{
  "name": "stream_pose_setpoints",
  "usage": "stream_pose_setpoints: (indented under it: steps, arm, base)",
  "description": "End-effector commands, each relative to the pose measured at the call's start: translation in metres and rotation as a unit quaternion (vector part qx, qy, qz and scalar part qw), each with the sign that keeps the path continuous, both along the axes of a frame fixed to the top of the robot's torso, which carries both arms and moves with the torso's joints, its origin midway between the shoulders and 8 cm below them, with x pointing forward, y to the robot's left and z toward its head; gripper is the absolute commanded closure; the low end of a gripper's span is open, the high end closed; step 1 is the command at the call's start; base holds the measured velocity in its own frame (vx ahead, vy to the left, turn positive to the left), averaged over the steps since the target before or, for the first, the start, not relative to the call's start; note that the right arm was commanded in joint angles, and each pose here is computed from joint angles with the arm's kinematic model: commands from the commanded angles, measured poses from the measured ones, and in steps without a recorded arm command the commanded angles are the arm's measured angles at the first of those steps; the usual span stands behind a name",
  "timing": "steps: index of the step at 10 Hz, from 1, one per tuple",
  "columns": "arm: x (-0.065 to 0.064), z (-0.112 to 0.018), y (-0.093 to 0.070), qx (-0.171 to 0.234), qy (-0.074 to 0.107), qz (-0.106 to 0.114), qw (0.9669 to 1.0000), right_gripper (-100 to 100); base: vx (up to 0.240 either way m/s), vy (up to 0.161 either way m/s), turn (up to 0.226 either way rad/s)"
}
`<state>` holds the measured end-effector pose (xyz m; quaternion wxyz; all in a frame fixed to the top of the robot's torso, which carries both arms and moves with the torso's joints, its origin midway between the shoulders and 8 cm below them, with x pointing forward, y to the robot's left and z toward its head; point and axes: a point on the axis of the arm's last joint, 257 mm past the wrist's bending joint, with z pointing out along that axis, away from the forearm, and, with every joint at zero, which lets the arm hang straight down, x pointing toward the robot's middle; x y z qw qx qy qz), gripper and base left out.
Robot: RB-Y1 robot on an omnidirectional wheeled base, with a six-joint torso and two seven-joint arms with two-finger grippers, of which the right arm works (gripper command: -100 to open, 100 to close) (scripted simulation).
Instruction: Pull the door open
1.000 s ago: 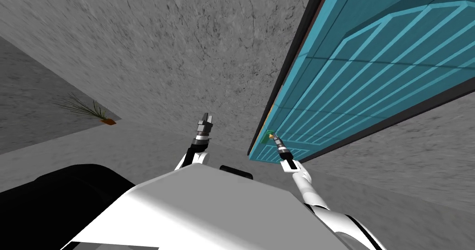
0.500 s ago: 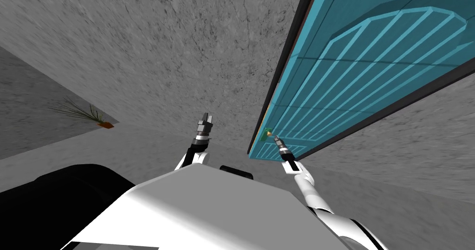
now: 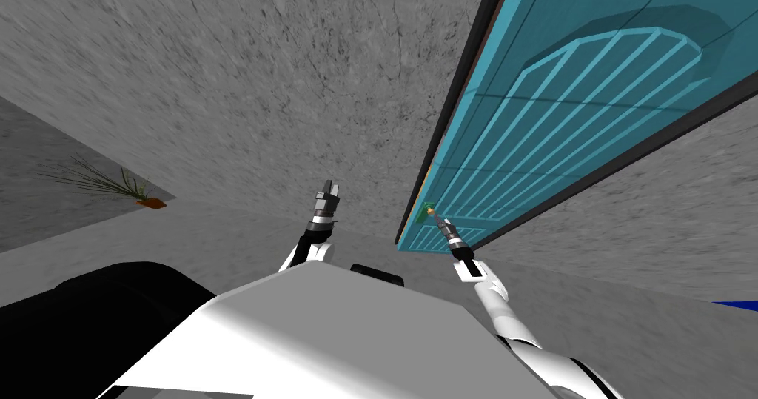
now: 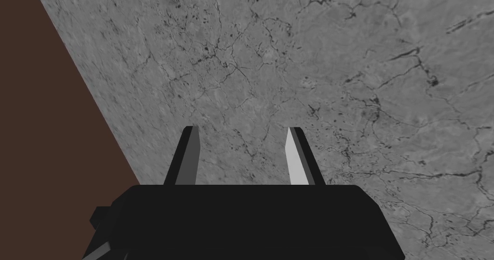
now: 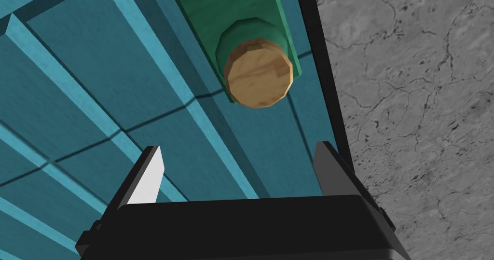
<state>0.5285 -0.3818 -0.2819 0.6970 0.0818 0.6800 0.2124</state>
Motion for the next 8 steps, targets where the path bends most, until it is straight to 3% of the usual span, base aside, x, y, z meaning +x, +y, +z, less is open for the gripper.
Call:
stream_pose_setpoints:
  steps: [1, 5, 8]
  arm:
    - [-0.005, -0.002, -0.002, -0.038, -0.002, 0.004, 0.9992, -100]
    - [-0.01, -0.005, -0.004, -0.103, -0.008, 0.009, 0.9947, -100]
    - [-0.018, -0.01, -0.007, -0.165, -0.011, 0.018, 0.986, -100]
  base:
    - [-0.037, 0.05, -0.085]
    - [-0.034, 0.048, -0.057]
    - [-0.035, 0.055, -0.068]
